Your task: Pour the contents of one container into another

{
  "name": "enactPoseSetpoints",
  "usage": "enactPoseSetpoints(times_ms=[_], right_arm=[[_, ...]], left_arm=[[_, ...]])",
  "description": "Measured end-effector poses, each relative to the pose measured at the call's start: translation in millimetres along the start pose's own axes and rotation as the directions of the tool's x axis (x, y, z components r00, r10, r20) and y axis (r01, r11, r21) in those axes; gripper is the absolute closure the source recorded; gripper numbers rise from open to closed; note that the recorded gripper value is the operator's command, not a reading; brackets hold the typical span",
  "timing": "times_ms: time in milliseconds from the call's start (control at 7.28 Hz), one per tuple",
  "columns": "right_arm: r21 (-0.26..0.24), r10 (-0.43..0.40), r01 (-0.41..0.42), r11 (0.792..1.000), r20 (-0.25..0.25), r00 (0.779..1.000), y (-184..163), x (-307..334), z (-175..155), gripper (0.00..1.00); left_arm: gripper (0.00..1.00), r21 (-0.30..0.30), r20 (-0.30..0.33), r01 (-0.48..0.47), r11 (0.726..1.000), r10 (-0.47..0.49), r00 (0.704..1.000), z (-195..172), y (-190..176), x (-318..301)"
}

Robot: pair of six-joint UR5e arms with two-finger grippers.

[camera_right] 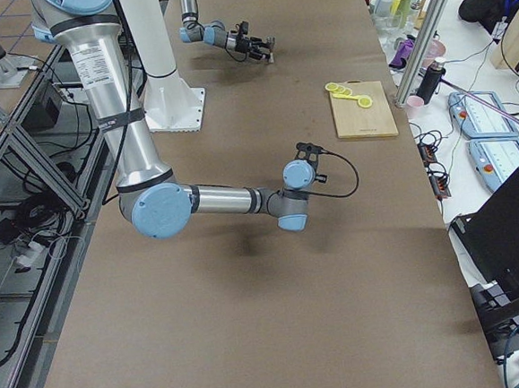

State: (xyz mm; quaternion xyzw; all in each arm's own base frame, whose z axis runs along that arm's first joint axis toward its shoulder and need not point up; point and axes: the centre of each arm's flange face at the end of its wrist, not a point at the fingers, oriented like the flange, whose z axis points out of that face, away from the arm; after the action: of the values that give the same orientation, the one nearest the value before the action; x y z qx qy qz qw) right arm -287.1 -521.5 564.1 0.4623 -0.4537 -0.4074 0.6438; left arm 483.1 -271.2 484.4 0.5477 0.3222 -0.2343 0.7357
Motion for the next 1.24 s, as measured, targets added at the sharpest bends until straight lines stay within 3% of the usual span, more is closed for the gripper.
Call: enactPoseSetpoints(times_ms=[687,1100,1237], right_arm=[[0.002,-0.003,0.003,1.000,0.003,1.000,-2.6,-0.4,1.7,0.30],[0.003,-0.002,0.002,1.000,0.005,1.000,-3.7,-0.9,2.8,0.05],[0.005,-0.004,0.003,1.000,0.006,1.000,-5.5,-0.8,3.5,0.02]], left_arm=[[0.01,-0.016,-0.054,-0.044,0.999,0.043,0.998,-37.4,-45.7,-13.8],[0.01,-0.003,-0.079,-0.037,0.999,0.037,0.996,-48.4,-87.2,-13.3],[0.01,-0.001,-0.093,-0.053,0.999,0.053,0.994,-53.5,-104.4,-13.9]])
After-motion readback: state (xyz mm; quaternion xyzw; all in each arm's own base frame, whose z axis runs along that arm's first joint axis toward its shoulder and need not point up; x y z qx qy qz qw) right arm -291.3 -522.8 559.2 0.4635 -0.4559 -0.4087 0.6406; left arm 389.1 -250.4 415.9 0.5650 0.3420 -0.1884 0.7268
